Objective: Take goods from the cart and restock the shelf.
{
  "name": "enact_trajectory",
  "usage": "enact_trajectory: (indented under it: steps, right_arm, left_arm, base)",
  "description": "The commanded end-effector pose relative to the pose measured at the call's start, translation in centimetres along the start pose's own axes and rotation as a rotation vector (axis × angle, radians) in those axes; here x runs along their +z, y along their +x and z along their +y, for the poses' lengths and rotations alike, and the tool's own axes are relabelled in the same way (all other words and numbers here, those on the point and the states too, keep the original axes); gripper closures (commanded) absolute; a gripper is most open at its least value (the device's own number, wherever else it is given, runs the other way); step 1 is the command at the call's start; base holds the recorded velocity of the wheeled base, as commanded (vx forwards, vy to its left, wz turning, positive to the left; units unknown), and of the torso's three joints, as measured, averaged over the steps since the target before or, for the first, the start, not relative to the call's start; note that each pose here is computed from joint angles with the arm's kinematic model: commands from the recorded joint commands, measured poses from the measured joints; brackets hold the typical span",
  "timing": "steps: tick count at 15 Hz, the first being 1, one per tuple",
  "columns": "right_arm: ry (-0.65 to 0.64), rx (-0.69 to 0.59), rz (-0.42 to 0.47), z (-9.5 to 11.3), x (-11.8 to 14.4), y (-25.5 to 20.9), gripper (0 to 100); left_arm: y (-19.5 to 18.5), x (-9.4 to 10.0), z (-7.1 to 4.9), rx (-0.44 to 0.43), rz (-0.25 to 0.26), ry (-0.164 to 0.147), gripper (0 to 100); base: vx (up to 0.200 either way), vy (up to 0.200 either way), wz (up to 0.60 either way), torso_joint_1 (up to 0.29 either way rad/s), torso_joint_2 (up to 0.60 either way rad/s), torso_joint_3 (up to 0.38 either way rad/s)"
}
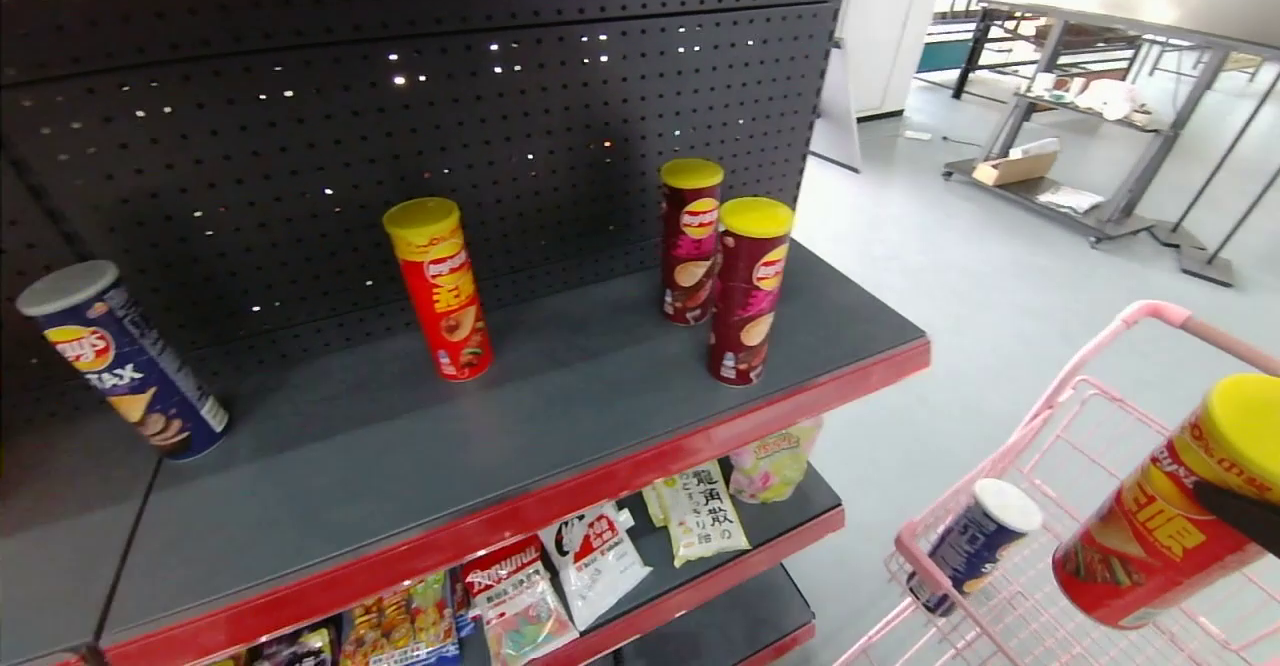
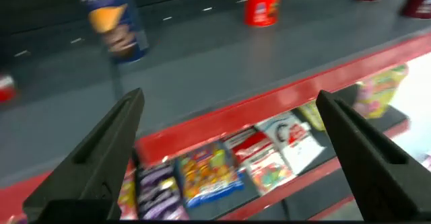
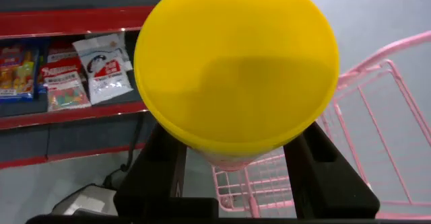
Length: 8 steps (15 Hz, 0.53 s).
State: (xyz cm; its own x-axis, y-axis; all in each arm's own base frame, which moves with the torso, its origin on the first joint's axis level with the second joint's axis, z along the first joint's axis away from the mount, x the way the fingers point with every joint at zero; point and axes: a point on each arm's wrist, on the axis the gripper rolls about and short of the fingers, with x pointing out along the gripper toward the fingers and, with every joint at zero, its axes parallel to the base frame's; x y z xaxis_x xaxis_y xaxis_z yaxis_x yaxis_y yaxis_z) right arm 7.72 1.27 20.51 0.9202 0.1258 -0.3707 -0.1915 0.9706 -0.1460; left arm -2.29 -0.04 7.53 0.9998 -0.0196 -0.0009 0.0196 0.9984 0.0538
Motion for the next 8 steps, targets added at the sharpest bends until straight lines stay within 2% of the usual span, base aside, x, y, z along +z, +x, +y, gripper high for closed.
enact_trajectory:
  steps: [1, 6, 8]
  right_arm:
    - [0.000, -0.003, -0.015, 0.1, -0.5, -0.6, 100]
    - [0.003, -0.014, -0.072, 0.1, -1.6, -2.2, 100]
    - [0.005, -0.031, -0.103, 0.1, -1.9, -2.9, 100]
  left_arm:
    - [0.0, 0.0, 0.0, 0.000, 0.001, 0.000, 0]
    - [0.0, 0.0, 0.0, 0.000, 0.001, 0.000, 0]
    - [0.0, 0.0, 0.0, 0.000, 0.001, 0.000, 0]
  base:
    - [0.000, 0.000, 0.60, 0.002, 0.01, 0.002]
    - [0.000, 0.000, 0.60, 0.003, 0.00, 0.005]
    - [0.000, 0.000, 0.00, 0.000, 0.00, 0.000]
